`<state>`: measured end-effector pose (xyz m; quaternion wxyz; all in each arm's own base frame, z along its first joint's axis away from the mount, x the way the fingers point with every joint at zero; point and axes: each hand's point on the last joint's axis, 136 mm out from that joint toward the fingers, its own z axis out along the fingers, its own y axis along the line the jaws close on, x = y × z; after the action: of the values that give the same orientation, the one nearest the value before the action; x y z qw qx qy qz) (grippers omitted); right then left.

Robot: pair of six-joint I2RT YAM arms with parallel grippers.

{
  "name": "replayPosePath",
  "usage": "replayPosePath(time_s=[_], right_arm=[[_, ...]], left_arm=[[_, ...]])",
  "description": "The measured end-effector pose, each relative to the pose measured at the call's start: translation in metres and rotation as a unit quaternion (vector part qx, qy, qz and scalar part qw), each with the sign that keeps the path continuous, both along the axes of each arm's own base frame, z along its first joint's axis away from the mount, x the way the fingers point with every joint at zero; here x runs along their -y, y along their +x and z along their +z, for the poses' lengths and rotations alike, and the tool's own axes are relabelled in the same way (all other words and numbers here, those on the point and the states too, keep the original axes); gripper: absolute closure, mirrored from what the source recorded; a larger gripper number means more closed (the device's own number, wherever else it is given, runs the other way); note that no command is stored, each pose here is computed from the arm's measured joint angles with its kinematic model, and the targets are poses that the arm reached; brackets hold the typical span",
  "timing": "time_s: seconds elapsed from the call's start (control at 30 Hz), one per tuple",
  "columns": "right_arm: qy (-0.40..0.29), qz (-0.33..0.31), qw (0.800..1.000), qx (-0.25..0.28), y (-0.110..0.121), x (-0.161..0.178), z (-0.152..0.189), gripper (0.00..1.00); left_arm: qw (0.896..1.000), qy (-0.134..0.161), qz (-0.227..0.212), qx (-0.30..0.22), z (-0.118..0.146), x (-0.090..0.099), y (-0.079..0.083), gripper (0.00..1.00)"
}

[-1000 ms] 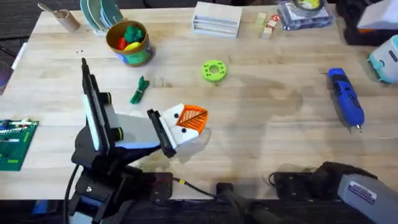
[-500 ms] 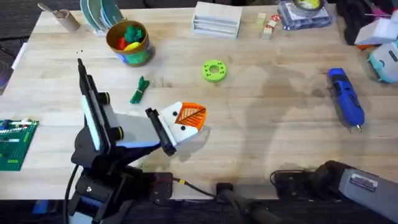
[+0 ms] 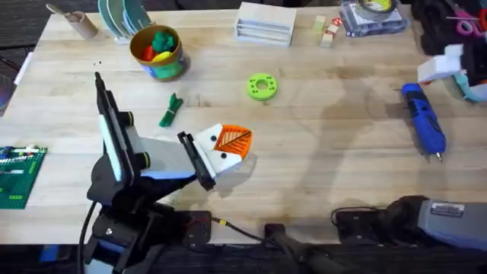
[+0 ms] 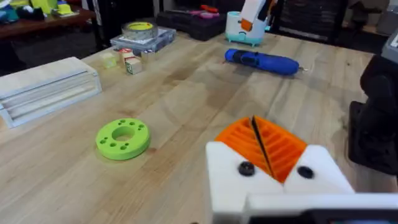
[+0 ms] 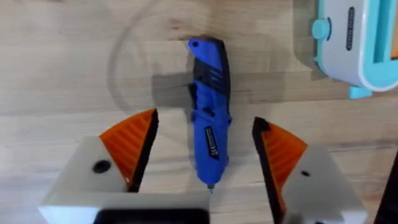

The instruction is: Pick up the gripper from the table and insert it into the empty holder that is missing its gripper. Then pick up a screw, insert it into the mounting hole, and use the screwdriver to tighten it. Finally, clean up the table by picking up the vegetable and placing it into the bucket.

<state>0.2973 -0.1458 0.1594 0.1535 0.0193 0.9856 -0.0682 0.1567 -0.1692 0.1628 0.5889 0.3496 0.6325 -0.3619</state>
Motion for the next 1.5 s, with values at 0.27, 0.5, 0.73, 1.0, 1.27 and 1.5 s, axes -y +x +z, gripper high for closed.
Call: replayPosePath(time_s=[0.27,0.5,0.73,1.0,1.27,1.5], right_arm=[[-0.001,0.061,0.997,-0.054,0.002,0.017,-0.037,0.042],[0.026,0.112,0.987,-0.112,0.003,0.017,-0.083,0.042],[0.035,0.136,0.984,-0.113,0.014,0.018,-0.104,0.042],[0.048,0.142,0.980,-0.132,0.013,0.019,-0.124,0.041],[0.047,0.144,0.980,-0.130,0.013,0.020,-0.124,0.067],[0.048,0.146,0.979,-0.134,0.012,0.019,-0.124,0.166]], left_arm=[[1.000,0.000,0.000,0.000,0.000,0.000,0.000,0.984],[1.000,-0.001,0.000,-0.001,0.000,0.000,0.000,0.984],[1.000,-0.001,0.000,-0.002,0.000,0.000,0.000,0.984],[1.000,-0.001,0.000,-0.002,0.000,0.000,0.000,0.984],[1.000,-0.002,0.000,-0.003,0.000,0.000,0.000,0.984],[1.000,-0.002,0.000,-0.003,0.000,0.000,0.000,0.984]])
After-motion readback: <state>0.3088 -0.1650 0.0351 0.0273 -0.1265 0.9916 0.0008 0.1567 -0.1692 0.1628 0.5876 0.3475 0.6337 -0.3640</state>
